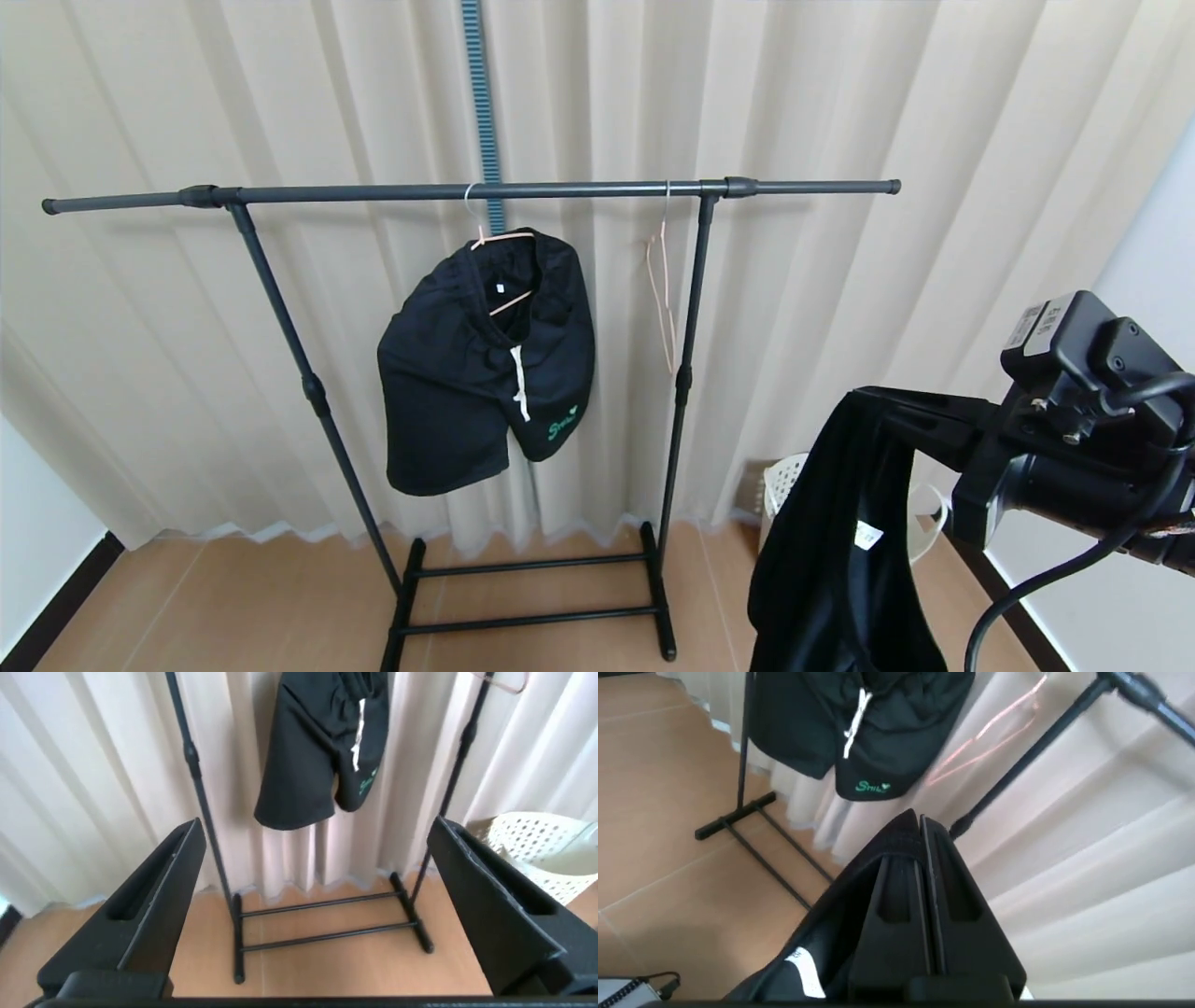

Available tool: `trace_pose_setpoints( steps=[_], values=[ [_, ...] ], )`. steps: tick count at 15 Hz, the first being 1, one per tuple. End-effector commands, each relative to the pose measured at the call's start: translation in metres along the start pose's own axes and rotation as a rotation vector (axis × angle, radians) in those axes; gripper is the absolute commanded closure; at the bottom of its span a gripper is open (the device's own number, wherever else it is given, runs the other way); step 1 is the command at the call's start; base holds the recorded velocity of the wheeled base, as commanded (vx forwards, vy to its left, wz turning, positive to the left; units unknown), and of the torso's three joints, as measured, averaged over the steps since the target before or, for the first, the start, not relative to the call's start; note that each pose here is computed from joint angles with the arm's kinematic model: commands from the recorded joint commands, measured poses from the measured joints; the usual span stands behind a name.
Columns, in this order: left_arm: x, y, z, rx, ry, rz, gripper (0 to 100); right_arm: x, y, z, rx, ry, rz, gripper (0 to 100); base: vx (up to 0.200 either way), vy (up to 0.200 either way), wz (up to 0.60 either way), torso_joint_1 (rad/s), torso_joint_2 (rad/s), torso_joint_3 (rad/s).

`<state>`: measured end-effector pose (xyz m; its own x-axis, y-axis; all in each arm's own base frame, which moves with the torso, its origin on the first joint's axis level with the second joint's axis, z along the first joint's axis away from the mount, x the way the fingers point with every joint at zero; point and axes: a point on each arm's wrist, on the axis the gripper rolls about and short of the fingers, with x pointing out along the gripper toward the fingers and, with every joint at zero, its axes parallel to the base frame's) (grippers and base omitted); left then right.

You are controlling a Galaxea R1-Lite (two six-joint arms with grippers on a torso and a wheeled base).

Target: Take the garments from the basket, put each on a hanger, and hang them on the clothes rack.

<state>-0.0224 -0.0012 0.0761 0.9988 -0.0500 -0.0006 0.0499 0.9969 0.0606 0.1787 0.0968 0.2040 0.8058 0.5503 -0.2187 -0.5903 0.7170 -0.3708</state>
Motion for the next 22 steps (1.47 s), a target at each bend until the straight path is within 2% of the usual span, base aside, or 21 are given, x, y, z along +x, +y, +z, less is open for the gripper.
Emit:
trace_pose_setpoints(
  steps=[1,3,4,5,6,7,8,9,10,11,12,13,15,16,17,18,19,22],
  values=[
    [0.001,0.000,0.000,0.027,0.019,0.015,0,0.003,0.000,-0.002,0.000,0.024,-0.019,100,0.000,0.000,0.00,0.000,0.00,0.000],
    [0.010,0.001,0.002,0.053,0.134,0.061,0,0.012,0.004,-0.002,-0.003,0.060,-0.055,100,0.000,0.000,0.00,0.000,0.00,0.000],
    [0.017,0.001,0.006,0.066,0.212,0.045,0,0.021,0.009,0.002,-0.005,0.075,-0.074,100,0.000,0.000,0.00,0.000,0.00,0.000],
    [0.030,0.003,0.025,0.030,0.289,0.012,0,0.029,0.011,0.007,0.027,0.082,-0.096,100,0.000,0.000,0.00,0.000,0.00,0.000],
    [0.042,0.005,0.040,-0.027,0.330,0.005,0,0.035,0.015,0.011,0.055,0.082,-0.095,100,0.000,0.000,0.00,0.000,0.00,0.000],
    [0.078,0.006,0.081,-0.180,0.384,-0.066,0,0.051,0.022,0.022,0.089,0.081,-0.084,100,0.000,0.000,0.00,0.000,0.00,0.000],
    [0.103,-0.001,0.104,-0.289,0.421,-0.149,0,0.067,0.023,0.023,0.090,0.101,-0.092,100,0.000,0.000,0.00,0.000,0.00,0.000],
    [0.110,-0.005,0.111,-0.326,0.432,-0.173,0,0.073,0.023,0.024,0.091,0.107,-0.094,100,0.000,0.000,0.00,0.000,0.00,0.000],
    [0.147,-0.034,0.138,-0.441,0.538,-0.258,0,0.110,0.022,0.027,0.091,0.110,-0.100,100,0.000,0.000,0.00,0.000,0.00,0.000],
    [0.156,-0.043,0.143,-0.445,0.561,-0.269,0,0.118,0.022,0.031,0.093,0.101,-0.107,100,0.000,0.000,0.00,0.000,0.00,0.000],
    [0.181,-0.070,0.150,-0.423,0.606,-0.295,0,0.136,0.019,0.041,0.111,0.077,-0.130,100,0.000,0.000,0.00,0.000,0.00,0.000],
    [0.198,-0.086,0.152,-0.403,0.630,-0.316,0,0.143,0.028,0.046,0.140,0.065,-0.116,100,0.000,0.000,0.00,0.000,0.00,0.000],
    [0.213,-0.101,0.150,-0.396,0.659,-0.328,0,0.145,0.036,0.044,0.198,0.074,-0.130,100,0.000,0.000,0.00,0.000,0.00,0.000],
    [0.234,-0.115,0.138,-0.410,0.720,-0.301,0,0.143,0.053,0.044,0.288,0.091,-0.133,100,0.000,0.000,0.00,0.000,0.00,0.000],
    [0.244,-0.122,0.132,-0.435,0.751,-0.293,0,0.144,0.059,0.046,0.282,0.095,-0.152,100,0.000,0.000,0.00,0.000,0.00,0.000],
    [0.258,-0.132,0.112,-0.421,0.818,-0.263,0,0.144,0.062,0.046,0.278,0.102,-0.178,100,0.000,0.000,0.00,0.000,0.00,0.000],
    [0.261,-0.142,0.102,-0.408,0.856,-0.262,0,0.145,0.069,0.047,0.271,0.105,-0.174,100,0.000,0.000,0.00,0.000,0.00,0.000],
    [0.265,-0.157,0.086,-0.394,0.904,-0.256,0,0.146,0.084,0.045,0.257,0.120,-0.170,100,0.000,0.000,0.00,0.000,0.00,0.000]
  ],
)
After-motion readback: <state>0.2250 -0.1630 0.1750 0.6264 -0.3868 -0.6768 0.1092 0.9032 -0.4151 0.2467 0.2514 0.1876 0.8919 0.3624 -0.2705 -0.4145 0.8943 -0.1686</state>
